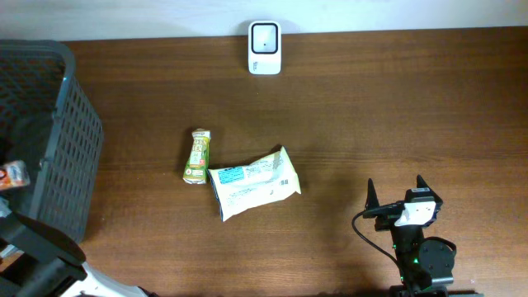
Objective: Scan the item barcode
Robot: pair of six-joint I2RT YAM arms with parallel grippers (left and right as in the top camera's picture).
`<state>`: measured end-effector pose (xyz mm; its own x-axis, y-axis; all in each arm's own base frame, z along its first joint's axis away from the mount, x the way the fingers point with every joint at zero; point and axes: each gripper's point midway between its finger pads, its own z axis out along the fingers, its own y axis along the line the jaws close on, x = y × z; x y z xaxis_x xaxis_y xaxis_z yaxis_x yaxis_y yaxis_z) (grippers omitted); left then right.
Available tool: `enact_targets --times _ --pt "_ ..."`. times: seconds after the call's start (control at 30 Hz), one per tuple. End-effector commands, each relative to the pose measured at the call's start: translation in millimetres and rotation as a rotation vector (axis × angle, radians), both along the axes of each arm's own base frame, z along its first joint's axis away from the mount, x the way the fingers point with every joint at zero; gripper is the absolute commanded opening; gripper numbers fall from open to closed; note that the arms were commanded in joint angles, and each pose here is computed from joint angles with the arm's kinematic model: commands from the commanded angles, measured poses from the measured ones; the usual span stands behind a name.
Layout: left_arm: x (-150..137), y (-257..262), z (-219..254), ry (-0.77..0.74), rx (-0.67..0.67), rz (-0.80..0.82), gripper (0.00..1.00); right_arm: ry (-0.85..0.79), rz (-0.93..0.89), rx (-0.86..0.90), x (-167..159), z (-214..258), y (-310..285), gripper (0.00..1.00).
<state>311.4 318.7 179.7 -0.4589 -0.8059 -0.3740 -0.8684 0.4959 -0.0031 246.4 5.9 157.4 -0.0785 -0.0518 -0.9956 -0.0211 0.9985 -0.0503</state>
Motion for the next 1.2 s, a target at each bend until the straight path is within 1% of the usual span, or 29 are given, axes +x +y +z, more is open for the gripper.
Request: enact_targets --times 0.0,0.03,0.07,0.1,0.13,0.17,0.23,0.27,0.3,0.37,0.4,0.43,0.5,0.53,0.6,0.63,0.67,0.7,0.73,0.77,0.8,0.83,0.87,0.93,0.97,1.0,1.03,1.07,1.17 --pt "11.6 -11.1 23.8 -0.091 -0.016 -0.031 0.00 0.006 -0.007 -0.001 0.0 -3.4 -0.8 0.99" --pt "14.5 -12.7 50.0 -0.137 0.032 -0.048 0.00 0.006 -0.007 -0.001 0.0 -3.4 -0.8 0.99" --pt "17.2 -17.0 89.7 -0.209 0.102 -0.066 0.00 0.006 -0.007 -0.001 0.0 -3.4 -0.8 0.99" --pt "18.7 -23.2 116.8 -0.257 0.149 -0.084 0.00 0.006 -0.007 -0.001 0.0 -3.4 -0.8 0.99" --pt "21.1 -40.5 158.5 -0.331 0.220 -0.132 0.00 0.006 -0.007 -0.001 0.0 -3.4 -0.8 0.99" --pt "24.0 -64.9 190.1 -0.385 0.274 -0.203 0.00 0.006 -0.007 -0.001 0.0 -3.4 -0.8 0.99" --pt "33.5 -126.2 224.9 -0.465 0.312 -0.357 0.00 0.006 -0.007 -0.001 0.0 -3.4 -0.8 0.99" --pt "44.9 -169.1 230.0 -0.488 0.292 -0.469 0.00 0.006 -0.007 -0.001 0.0 -3.4 -0.8 0.99" --pt "53.4 -201.5 224.8 -0.481 0.258 -0.554 0.00 0.006 -0.007 -0.001 0.0 -3.4 -0.8 0.99" --pt "68.7 -267.1 196.5 -0.416 0.169 -0.729 0.00 0.006 -0.007 -0.001 0.0 -3.4 -0.8 0.99" --pt "77.6 -311.3 167.4 -0.346 0.107 -0.845 0.00 0.006 -0.007 -0.001 0.0 -3.4 -0.8 0.99" --pt "81.6 -338.2 146.0 -0.295 0.072 -0.914 0.00 0.006 -0.007 -0.001 0.0 -3.4 -0.8 0.99" --pt "84.7 -403.9 76.1 -0.121 -0.011 -1.078 0.00 0.006 -0.007 -0.001 0.0 -3.4 -0.8 0.99" --pt "85.7 -423.5 49.6 -0.061 -0.032 -1.123 0.00 0.006 -0.007 -0.001 0.0 -3.4 -0.8 0.99" --pt "90.5 -472.9 -29.1 0.087 -0.066 -1.228 0.00 0.006 -0.007 -0.001 0.0 -3.4 -0.8 0.99" --pt "91.7 -483.6 -50.0 0.121 -0.073 -1.248 0.00 0.006 -0.007 -0.001 0.0 -3.4 -0.8 0.99" --pt "96.3 -500.3 -93.0 0.188 -0.067 -1.277 0.00 0.006 -0.007 -0.001 0.0 -3.4 -0.8 0.99" --pt "98.5 -505.1 -111.6 0.215 -0.058 -1.285 0.00 0.006 -0.007 -0.001 0.0 -3.4 -0.8 0.99" --pt "98.0 -510.2 -140.1 0.264 -0.060 -1.293 0.20 0.006 -0.007 -0.001 0.0 -3.4 -0.8 0.99" --pt "97.5 -510.6 -152.7 0.286 -0.064 -1.293 0.54 0.006 -0.007 -0.001 0.0 -3.4 -0.8 0.99" --pt "101.6 -504.6 -156.8 0.295 -0.029 -1.282 0.93 0.006 -0.007 -0.001 0.0 -3.4 -0.8 0.98" --pt "117.0 -490.3 -136.3 0.278 0.075 -1.251 0.99 0.006 -0.007 -0.001 0.0 -3.4 -0.8 0.99" --pt "135.3 -475.0 -93.3 0.230 0.159 -1.207 0.99 0.006 -0.007 -0.001 0.0 -3.4 -0.8 0.99" --pt "163.3 -435.7 21.5 0.032 0.226 -1.091 0.99 0.006 -0.007 -0.001 0.0 -3.4 -0.8 0.99" --pt "166.3 -408.7 74.3 -0.067 0.247 -1.024 0.99 0.006 -0.007 -0.001 0.0 -3.4 -0.8 0.99" --pt "161.7 -376.6 119.2 -0.146 0.270 -0.950 0.99 0.006 -0.007 -0.001 0.0 -3.4 -0.8 0.99" --pt "143.7 -318.7 161.9 -0.200 0.298 -0.824 0.99 0.006 -0.007 -0.001 0.0 -3.4 -0.8 0.99" --pt "120.2 -260.2 176.7 -0.190 0.304 -0.683 0.99 0.006 -0.007 -0.001 0.0 -3.4 -0.8 0.99" --pt "49.2 -117.1 161.2 -0.071 0.252 -0.261 0.99 0.006 -0.007 -0.001 0.0 -3.4 -0.8 0.99"
